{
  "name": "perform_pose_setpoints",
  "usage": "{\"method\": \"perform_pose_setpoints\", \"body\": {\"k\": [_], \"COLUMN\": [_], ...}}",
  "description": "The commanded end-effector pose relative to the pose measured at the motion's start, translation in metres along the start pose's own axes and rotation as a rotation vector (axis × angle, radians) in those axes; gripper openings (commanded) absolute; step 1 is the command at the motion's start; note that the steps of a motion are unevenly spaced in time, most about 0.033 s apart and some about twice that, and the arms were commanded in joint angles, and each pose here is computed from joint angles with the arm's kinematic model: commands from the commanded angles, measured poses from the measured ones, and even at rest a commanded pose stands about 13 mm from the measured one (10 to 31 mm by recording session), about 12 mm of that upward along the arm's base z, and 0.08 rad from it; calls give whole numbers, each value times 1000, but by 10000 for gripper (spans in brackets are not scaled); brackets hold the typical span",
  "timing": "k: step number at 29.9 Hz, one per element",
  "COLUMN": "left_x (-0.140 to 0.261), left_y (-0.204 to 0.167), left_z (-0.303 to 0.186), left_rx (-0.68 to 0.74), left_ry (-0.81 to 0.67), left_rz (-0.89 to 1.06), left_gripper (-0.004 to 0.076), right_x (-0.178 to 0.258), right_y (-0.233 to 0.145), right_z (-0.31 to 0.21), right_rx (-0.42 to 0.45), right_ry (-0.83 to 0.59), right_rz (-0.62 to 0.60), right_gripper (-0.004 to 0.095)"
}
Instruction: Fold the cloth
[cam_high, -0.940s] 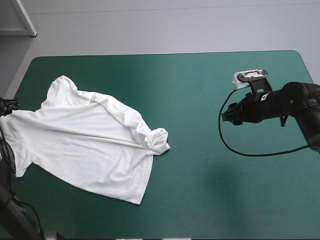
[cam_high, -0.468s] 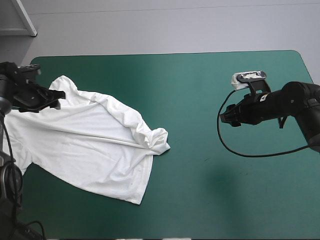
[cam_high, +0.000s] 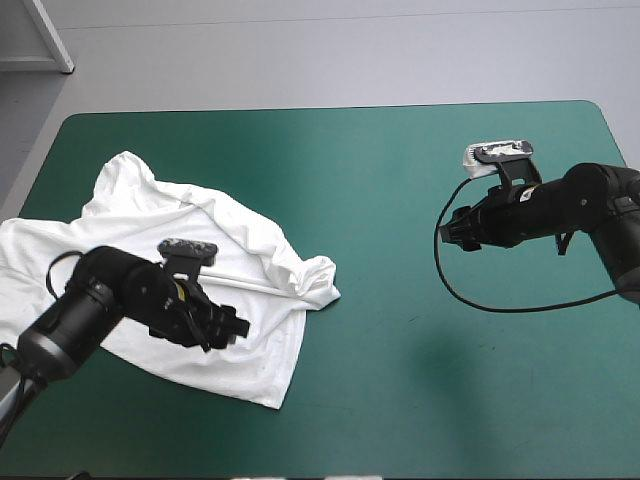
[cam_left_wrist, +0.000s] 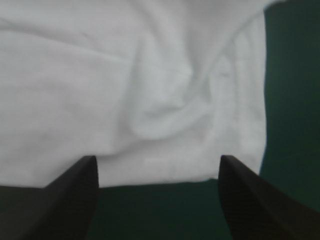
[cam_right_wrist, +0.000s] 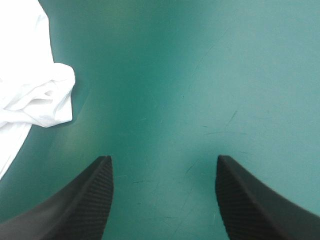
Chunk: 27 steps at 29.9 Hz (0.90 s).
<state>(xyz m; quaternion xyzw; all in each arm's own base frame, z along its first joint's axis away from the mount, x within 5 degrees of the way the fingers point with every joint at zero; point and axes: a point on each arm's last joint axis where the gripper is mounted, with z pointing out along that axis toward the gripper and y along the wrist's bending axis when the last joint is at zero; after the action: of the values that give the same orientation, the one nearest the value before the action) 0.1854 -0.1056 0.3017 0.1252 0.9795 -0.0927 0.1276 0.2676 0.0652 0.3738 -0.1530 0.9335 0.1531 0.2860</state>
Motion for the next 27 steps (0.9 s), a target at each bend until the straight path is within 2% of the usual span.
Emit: {"method": "perform_pose_setpoints", "body": {"k": [1,6,14,21,27], "left_x": [17,31,42,38,46], "left_y": [-25,-50,-82,-92,-88], "left_z": [4,26,46,68,95], "left_rx": [45,-5,3,-12,5], "left_ry": [-38,1,48,72,59], "left_rz": [31,123,186,177,158], "left_gripper": [497,497,497,497,497], "right_x": [-8,-10,-12,-17,-21], "right_y": [4,5,6,8,30], "right_z": [-15,-15,-16,2,40], "right_rx": [-9,-21,-28,-94,-128], "right_ry": [-99,-116,-134,-116,-49], "right_rz": [-1,6,2,15,-61], "right_gripper": [565,565,565,565,565]}}
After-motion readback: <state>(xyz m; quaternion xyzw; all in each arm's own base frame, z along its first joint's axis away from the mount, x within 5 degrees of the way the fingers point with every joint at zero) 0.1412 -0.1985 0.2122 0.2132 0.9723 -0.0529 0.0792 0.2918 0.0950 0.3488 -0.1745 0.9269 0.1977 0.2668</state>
